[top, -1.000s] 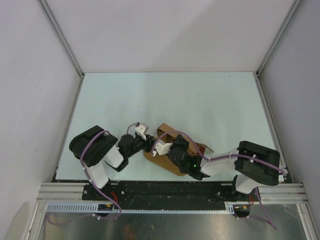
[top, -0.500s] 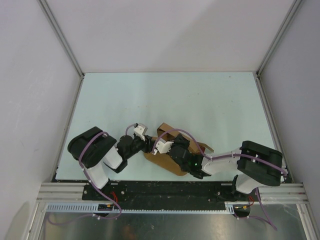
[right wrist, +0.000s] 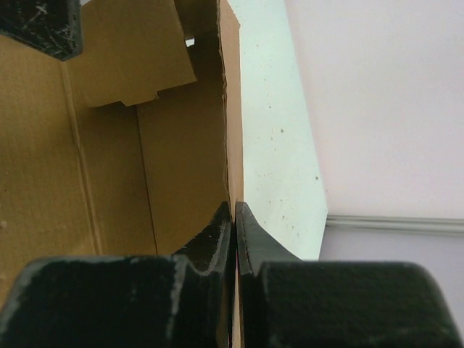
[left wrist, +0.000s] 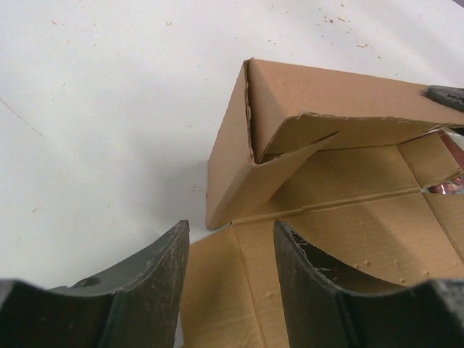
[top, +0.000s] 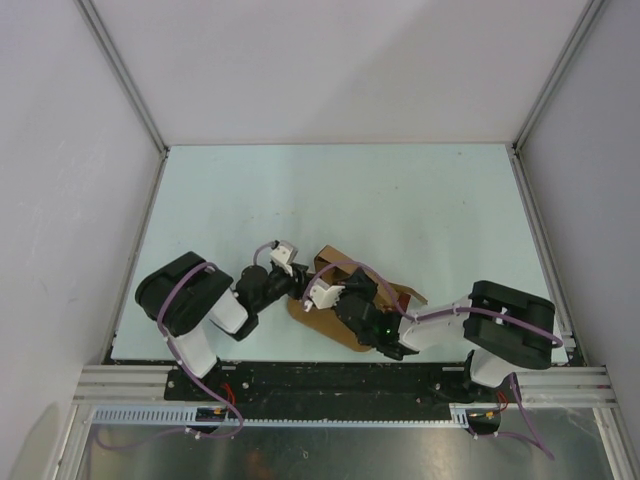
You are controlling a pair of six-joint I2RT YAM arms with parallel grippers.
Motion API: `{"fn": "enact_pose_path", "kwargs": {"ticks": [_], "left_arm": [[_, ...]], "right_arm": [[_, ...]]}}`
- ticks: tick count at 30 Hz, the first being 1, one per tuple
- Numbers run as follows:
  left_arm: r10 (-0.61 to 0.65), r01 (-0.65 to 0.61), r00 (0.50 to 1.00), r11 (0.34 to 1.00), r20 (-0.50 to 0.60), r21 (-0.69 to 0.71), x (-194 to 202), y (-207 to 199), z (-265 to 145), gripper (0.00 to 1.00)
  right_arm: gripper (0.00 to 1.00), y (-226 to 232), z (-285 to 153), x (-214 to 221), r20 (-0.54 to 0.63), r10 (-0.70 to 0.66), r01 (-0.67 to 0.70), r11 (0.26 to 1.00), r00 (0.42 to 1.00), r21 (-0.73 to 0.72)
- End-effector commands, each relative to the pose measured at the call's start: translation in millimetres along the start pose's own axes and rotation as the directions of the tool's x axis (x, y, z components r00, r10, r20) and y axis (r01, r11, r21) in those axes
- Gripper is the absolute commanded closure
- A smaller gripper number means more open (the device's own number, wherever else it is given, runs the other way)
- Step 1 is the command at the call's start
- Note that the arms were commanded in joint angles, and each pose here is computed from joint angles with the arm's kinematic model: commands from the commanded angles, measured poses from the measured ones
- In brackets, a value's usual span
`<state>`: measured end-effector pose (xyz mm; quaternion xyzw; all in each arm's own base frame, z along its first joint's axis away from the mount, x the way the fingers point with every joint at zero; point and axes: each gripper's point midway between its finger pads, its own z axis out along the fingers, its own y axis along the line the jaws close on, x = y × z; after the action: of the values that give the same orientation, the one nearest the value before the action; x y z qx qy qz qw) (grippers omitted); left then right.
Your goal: Fold the paper box
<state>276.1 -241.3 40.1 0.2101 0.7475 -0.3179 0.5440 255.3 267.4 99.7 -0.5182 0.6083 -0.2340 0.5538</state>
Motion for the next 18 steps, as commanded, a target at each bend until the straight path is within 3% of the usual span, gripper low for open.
{"fn": "enact_pose_path", "kwargs": {"ticks": [1,18], "left_arm": [[0.053,-0.095,0.928,0.991,0.370,0.098,-100,-28,4,0.44],[0.030,-0.060,0.940,0.995,0.341,0.080,-89,-21,15,0.43]], "right_arm": [[0.95,30,0,4,0.013,-0.053,0.053,0.997,0.999,-0.063],[0.97,25,-5,0,0.002,-0.165,0.164,0.982,0.986,0.091]]}}
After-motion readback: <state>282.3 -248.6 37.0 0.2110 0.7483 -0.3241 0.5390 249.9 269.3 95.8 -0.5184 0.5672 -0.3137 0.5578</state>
